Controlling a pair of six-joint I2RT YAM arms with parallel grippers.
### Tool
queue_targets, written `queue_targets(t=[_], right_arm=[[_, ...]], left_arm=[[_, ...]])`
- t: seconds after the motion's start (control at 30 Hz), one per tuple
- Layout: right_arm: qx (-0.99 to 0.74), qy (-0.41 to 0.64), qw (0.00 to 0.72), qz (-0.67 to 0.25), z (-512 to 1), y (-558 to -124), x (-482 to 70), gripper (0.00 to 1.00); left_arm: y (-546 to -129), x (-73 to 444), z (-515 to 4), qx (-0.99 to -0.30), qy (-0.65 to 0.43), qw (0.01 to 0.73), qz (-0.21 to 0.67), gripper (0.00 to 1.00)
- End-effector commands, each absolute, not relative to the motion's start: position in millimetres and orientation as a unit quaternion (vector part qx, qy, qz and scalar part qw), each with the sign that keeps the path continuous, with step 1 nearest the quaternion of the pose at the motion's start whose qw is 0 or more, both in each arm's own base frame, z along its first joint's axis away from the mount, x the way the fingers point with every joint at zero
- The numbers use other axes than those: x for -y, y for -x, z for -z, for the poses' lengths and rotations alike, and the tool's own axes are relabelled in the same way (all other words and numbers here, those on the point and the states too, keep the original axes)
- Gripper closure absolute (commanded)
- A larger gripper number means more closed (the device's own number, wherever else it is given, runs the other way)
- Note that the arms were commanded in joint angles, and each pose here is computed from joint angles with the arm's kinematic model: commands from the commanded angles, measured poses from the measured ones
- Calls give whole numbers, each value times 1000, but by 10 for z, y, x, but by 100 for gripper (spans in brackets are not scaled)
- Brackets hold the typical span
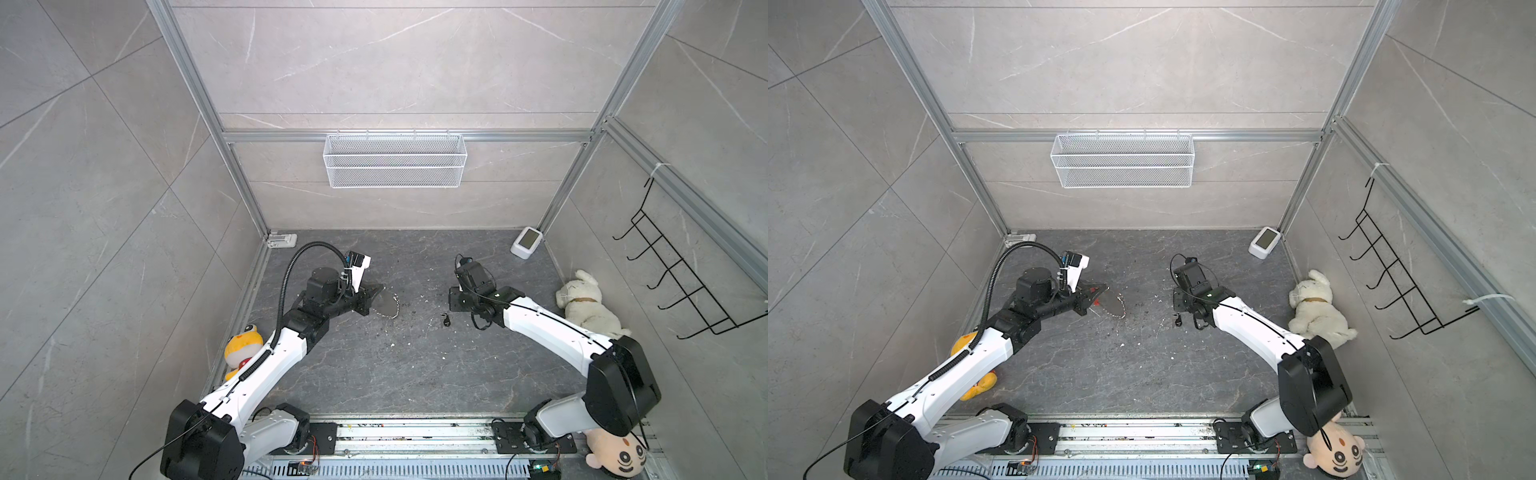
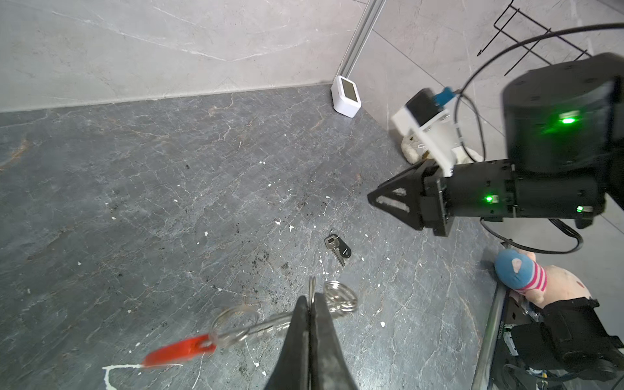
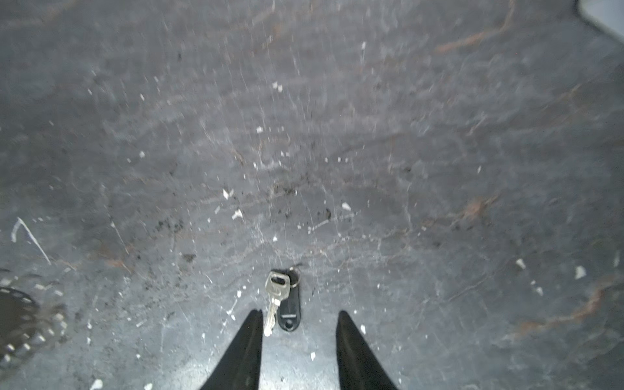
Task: Put the keys on the keyring
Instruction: 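Lower the keyring with the left gripper while the right gripper moves over the key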
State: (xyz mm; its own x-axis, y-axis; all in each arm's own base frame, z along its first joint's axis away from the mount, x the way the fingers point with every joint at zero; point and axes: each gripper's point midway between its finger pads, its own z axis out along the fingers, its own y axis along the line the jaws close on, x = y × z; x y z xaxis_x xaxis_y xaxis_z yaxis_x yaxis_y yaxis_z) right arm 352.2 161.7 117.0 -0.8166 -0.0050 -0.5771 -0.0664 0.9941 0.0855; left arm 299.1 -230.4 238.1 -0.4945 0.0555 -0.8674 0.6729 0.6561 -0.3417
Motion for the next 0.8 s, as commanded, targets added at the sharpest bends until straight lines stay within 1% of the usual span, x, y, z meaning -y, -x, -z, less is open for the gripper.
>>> queue_targets(t=[0.0,0.03,0.13,0.17,0.23,0.33,0.57,0.7,0.77], right_arm=[[-971,-14,228,-73,-880,-3384,-1563,61],[-973,-26,216,-81,-815,-3388,-1553,62],[-971,-61,198,-116,-691,-3420,-1621,70],[-969,-72,197,-128,-670,-3438,-1656,70],[-965,-100,190,-152,-595,-3461,-1736,67],[-959,-131,177,-176,-478,-3493,-1820,67],[-958,-158,176,-161,-333,-3549,-1770,71],[-957,-164,177,-159,-299,-3559,-1760,74],[-957,-167,177,-159,-285,-3562,-1762,78]], left_arm=[[-3009,2321,-2452,-779,-237,472,338,100],[-3006,2333,-2427,-781,-236,468,340,100],[-2997,2369,-2390,-783,-235,461,346,100],[-3001,2376,-2386,-783,-234,461,346,100],[-3004,2398,-2370,-782,-234,460,350,100],[-3010,2433,-2343,-783,-235,454,355,100],[-3025,2420,-2351,-785,-224,456,355,100],[-3022,2417,-2406,-780,-223,464,357,100],[-3023,2432,-2410,-779,-225,461,359,100]])
